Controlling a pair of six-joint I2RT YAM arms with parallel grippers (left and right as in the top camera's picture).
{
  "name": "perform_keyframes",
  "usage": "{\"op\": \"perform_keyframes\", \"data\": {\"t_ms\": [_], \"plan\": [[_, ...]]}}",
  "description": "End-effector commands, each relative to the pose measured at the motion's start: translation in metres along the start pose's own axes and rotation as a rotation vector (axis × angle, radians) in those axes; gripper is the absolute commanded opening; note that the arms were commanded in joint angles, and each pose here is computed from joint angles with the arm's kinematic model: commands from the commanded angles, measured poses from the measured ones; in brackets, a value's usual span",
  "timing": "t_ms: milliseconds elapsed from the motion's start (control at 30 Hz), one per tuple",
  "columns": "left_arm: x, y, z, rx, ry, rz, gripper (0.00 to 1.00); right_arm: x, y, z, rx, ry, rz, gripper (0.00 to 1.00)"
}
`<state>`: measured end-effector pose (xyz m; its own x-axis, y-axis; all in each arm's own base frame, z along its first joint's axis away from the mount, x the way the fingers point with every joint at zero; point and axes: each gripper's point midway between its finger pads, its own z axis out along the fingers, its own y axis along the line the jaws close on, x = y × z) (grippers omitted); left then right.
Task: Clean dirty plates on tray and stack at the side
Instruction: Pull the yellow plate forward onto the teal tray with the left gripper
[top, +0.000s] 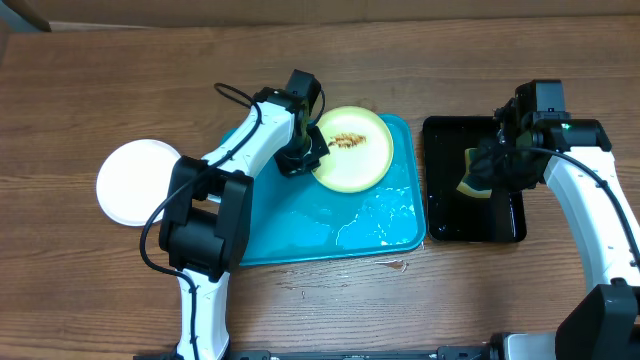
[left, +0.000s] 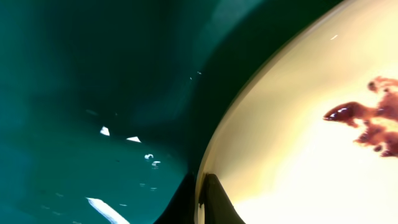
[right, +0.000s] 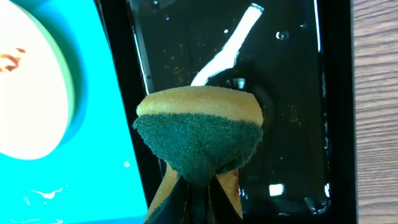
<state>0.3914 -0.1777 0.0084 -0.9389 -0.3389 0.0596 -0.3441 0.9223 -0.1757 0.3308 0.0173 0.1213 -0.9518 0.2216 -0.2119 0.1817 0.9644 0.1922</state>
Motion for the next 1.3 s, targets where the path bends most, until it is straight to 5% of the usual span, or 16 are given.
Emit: {"op": "perform_keyframes", "data": {"t_ms": [0, 200, 367, 600, 1267], "plan": [[0.007, 0.022, 0.017, -0.088, 0.046, 0.355, 0.04, -0.006, 0.007, -0.005, -0.036, -0.02, -0.009, 0.04], [0.02, 0.035, 0.014, -0.12, 0.122, 0.599, 0.04, 0.0, 0.028, -0.006, -0.135, -0.001, -0.102, 0.04], [0.022, 0.04, 0.013, -0.143, 0.136, 0.595, 0.04, -0.012, 0.0, -0.002, 0.039, -0.049, 0.023, 0.04], [0.024, 0.042, 0.013, -0.147, 0.146, 0.57, 0.25, -0.016, -0.006, 0.023, 0.062, -0.011, 0.036, 0.04], [0.031, 0.042, 0.012, -0.139, 0.172, 0.563, 0.28, 0.012, -0.028, 0.129, 0.123, 0.246, 0.067, 0.05]]}}
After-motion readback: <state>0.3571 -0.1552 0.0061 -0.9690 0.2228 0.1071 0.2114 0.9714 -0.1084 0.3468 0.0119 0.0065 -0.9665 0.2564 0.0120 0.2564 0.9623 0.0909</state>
